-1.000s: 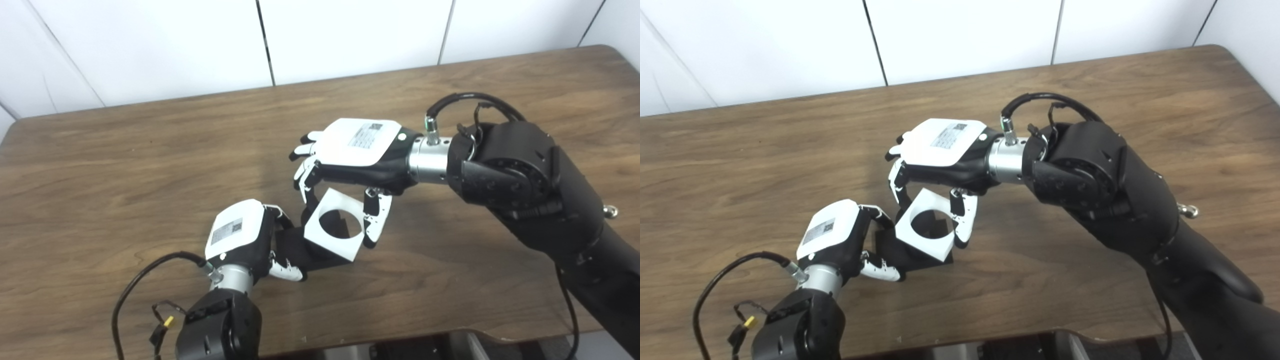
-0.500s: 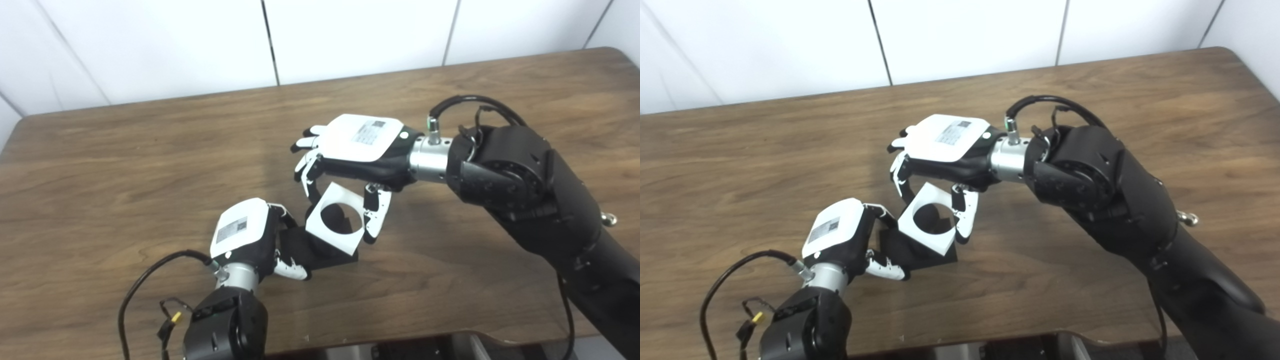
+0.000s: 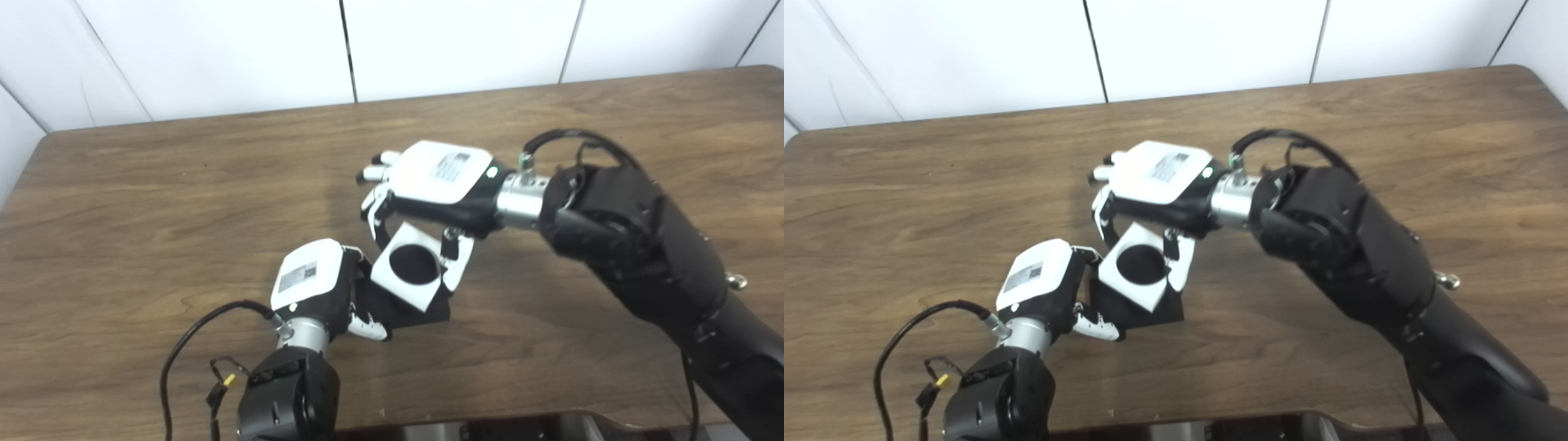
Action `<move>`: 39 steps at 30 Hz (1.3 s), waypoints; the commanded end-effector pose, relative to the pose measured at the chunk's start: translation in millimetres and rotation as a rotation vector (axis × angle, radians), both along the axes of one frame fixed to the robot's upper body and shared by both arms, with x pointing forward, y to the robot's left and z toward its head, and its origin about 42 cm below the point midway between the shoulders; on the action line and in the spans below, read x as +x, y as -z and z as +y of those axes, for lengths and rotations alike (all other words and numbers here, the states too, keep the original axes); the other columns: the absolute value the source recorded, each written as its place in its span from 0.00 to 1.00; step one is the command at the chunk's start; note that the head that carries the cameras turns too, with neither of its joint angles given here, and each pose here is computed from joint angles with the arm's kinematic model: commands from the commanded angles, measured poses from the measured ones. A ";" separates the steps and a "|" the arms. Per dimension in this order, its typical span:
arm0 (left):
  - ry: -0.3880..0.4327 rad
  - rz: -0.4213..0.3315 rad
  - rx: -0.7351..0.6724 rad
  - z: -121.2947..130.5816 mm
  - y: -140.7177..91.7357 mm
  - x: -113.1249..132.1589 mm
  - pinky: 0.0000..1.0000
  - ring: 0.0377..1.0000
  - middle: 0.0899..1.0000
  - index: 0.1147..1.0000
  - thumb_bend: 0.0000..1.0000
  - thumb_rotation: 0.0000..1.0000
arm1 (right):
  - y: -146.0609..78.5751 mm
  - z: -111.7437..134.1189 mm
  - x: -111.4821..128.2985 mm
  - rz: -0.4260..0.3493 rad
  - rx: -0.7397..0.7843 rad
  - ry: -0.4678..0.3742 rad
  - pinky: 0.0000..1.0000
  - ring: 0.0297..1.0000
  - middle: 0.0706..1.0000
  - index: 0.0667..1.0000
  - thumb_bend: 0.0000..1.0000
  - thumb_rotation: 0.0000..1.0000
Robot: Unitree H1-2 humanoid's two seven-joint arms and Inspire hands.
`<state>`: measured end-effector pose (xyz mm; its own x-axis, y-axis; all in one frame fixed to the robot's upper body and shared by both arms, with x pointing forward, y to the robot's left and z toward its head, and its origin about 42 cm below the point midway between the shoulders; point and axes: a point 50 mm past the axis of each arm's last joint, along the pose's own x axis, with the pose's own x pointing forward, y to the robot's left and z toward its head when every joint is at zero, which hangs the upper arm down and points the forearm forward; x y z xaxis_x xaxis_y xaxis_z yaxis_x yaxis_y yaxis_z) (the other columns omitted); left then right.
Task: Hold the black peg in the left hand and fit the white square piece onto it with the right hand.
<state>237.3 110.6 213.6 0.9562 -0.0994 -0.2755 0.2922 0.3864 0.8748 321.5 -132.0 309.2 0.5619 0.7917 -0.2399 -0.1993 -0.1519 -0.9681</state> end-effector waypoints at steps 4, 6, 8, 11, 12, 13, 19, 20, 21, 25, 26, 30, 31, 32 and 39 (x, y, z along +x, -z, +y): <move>0.008 -0.031 -0.102 -28.2 -15.7 -1.0 0.93 0.89 0.77 0.41 0.52 0.05 | -9.4 8.0 -0.8 -0.034 0.018 -0.022 1.00 0.95 0.79 0.45 0.53 0.14; 0.006 -0.031 -0.110 -29.0 -15.7 -1.1 0.93 0.89 0.77 0.41 0.52 0.05 | -8.5 9.8 -1.2 -0.025 0.018 -0.022 1.00 0.95 0.79 0.45 0.53 0.14; 0.002 -0.028 -0.113 -29.7 -15.7 -1.0 0.94 0.90 0.77 0.41 0.52 0.05 | -7.5 11.1 -1.2 -0.017 0.014 -0.021 1.00 0.95 0.79 0.45 0.53 0.14; 0.004 -0.030 -0.107 -30.3 -16.3 -1.0 0.94 0.90 0.77 0.41 0.52 0.05 | -6.9 10.6 -0.4 -0.015 0.011 -0.020 1.00 0.95 0.79 0.45 0.53 0.14; 0.004 -0.030 -0.107 -30.4 -16.4 -1.0 0.94 0.90 0.77 0.41 0.52 0.05 | -7.1 9.9 -0.1 -0.013 0.010 -0.018 1.00 0.95 0.79 0.45 0.53 0.14; 0.004 -0.031 -0.108 -30.4 -16.5 -1.0 0.94 0.90 0.77 0.41 0.52 0.05 | -7.2 9.4 0.2 -0.012 0.010 -0.016 1.00 0.95 0.78 0.45 0.53 0.14; -0.002 -0.027 -0.113 -30.2 -16.1 -0.3 0.94 0.89 0.77 0.41 0.52 0.05 | -10.1 3.7 4.6 -0.013 -0.010 0.001 1.00 0.95 0.80 0.62 0.92 0.31; -0.002 -0.027 -0.112 -30.3 -16.1 -0.1 0.94 0.89 0.77 0.41 0.52 0.05 | -11.1 2.6 5.6 -0.013 -0.027 0.008 1.00 0.96 0.82 0.67 0.96 0.36; -0.001 -0.028 -0.110 -30.3 -16.0 0.0 0.94 0.89 0.77 0.41 0.52 0.05 | -12.1 1.7 6.6 -0.012 -0.044 0.015 1.00 0.97 0.84 0.71 0.98 0.41; 0.002 -0.027 -0.099 -30.4 -16.0 0.5 0.93 0.89 0.77 0.41 0.52 0.05 | -13.6 -0.8 8.7 0.007 -0.066 0.032 1.00 0.99 0.90 0.82 1.00 0.49; 0.003 -0.026 -0.099 -30.5 -16.0 0.5 0.93 0.89 0.77 0.41 0.52 0.05 | -13.9 -1.1 8.2 0.013 -0.071 0.038 1.00 1.00 0.91 0.83 1.00 0.50; 0.003 -0.030 -0.104 -29.7 -16.5 0.3 0.93 0.89 0.76 0.41 0.52 0.05 | -15.5 -1.9 6.4 0.038 -0.080 0.058 1.00 1.00 0.99 0.95 1.00 0.52; 0.002 -0.032 -0.107 -29.5 -16.6 0.1 0.93 0.89 0.76 0.41 0.52 0.05 | -16.6 -2.4 5.8 0.039 -0.082 0.061 1.00 1.00 1.00 0.97 1.00 0.53; 0.001 -0.033 -0.109 -29.5 -16.6 -0.1 0.93 0.89 0.76 0.41 0.52 0.05 | -17.5 -2.8 5.5 0.037 -0.084 0.063 1.00 1.00 1.00 0.99 1.00 0.53; -0.001 -0.027 -0.103 -29.1 -16.3 -0.2 0.93 0.89 0.77 0.42 0.52 0.05 | -23.4 -4.6 5.9 0.022 -0.083 0.068 1.00 1.00 1.00 1.00 1.00 0.56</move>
